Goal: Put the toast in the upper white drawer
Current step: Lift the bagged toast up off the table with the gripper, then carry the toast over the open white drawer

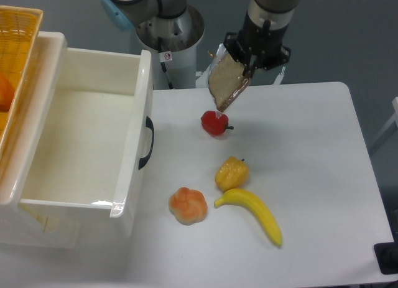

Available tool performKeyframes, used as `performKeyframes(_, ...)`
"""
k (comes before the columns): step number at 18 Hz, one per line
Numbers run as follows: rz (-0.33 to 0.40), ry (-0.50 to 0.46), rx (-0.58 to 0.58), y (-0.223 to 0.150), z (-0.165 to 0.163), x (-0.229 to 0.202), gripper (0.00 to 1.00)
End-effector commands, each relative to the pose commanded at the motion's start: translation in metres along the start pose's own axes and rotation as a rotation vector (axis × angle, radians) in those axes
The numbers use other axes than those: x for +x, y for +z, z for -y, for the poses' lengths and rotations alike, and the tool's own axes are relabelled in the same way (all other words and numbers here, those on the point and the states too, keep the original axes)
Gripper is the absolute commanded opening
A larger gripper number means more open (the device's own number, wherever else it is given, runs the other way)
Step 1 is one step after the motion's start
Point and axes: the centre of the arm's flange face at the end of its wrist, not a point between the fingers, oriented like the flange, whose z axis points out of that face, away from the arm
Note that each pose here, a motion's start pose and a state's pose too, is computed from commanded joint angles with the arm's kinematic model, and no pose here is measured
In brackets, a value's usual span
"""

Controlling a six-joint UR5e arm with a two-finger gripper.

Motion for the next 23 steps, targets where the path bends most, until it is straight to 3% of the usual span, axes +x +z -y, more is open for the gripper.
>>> performKeyframes(11, -0.065, -0.195, 0.172, -0.036, -0.005, 0.025, 0.00)
performKeyframes(20, -0.120, -0.207, 0.223, -0.068, -0.027, 0.067, 0.00)
performKeyframes(23, -0.131, -0.148, 0.224, -0.068, -0.013, 0.092, 0.00)
